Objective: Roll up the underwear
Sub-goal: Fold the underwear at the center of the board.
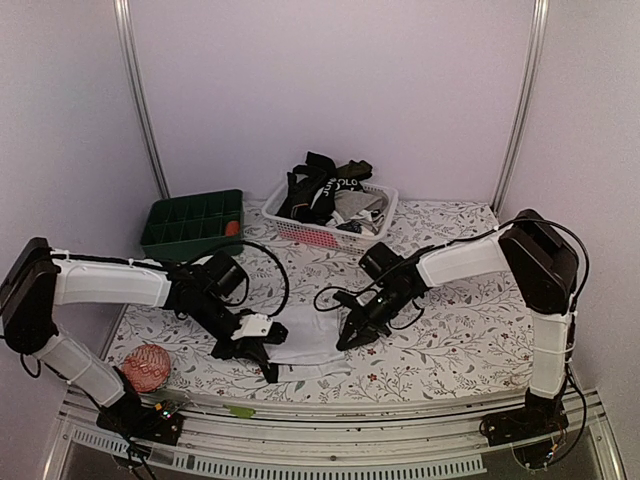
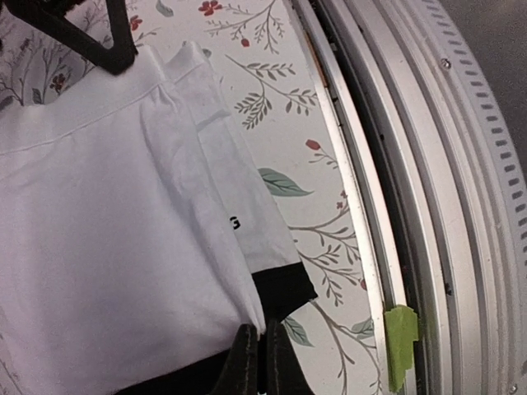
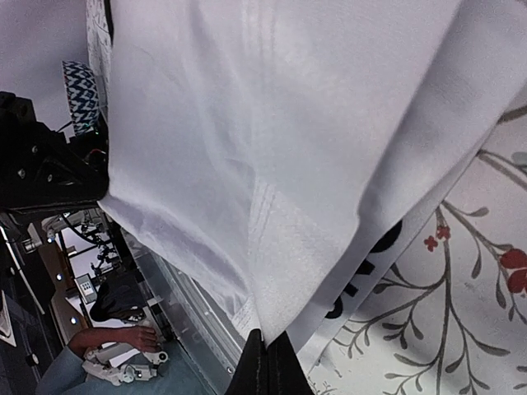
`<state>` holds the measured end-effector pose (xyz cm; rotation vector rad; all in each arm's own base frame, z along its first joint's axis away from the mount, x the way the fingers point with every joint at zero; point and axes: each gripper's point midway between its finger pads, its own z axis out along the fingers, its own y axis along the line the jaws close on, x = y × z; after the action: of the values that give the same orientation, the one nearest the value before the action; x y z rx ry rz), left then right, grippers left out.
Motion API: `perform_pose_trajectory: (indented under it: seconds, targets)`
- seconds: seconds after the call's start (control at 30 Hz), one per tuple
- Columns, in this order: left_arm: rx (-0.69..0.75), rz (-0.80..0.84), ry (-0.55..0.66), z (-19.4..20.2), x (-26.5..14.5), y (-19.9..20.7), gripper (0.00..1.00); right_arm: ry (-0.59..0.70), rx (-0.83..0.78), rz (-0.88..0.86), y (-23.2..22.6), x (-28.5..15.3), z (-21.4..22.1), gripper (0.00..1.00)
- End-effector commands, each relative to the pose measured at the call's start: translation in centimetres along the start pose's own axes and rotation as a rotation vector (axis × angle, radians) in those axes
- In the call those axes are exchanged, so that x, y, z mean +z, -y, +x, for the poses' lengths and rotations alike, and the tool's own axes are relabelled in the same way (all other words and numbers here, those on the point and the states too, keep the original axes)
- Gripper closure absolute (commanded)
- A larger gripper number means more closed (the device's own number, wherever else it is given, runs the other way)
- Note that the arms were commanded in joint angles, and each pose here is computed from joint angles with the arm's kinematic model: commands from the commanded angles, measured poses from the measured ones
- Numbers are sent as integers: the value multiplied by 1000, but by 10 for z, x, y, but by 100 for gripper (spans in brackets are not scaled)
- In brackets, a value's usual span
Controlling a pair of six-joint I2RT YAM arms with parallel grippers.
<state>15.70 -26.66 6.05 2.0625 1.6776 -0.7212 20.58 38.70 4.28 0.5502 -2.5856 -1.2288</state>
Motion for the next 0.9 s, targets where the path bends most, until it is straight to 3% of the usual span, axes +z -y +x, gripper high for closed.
perform_pose_trajectory:
  seconds: [0.0, 0.43, 0.87]
  targets:
    - [-68, 75, -17, 10, 14, 13, 100, -44, -29, 61, 15, 13, 8, 100]
    - [-3, 95, -40, 5, 12, 25, 100, -28, -90, 78, -13, -11, 9, 100]
    - [1, 144, -32, -5, 17, 45, 100, -81, -97, 78, -11, -1, 31, 100]
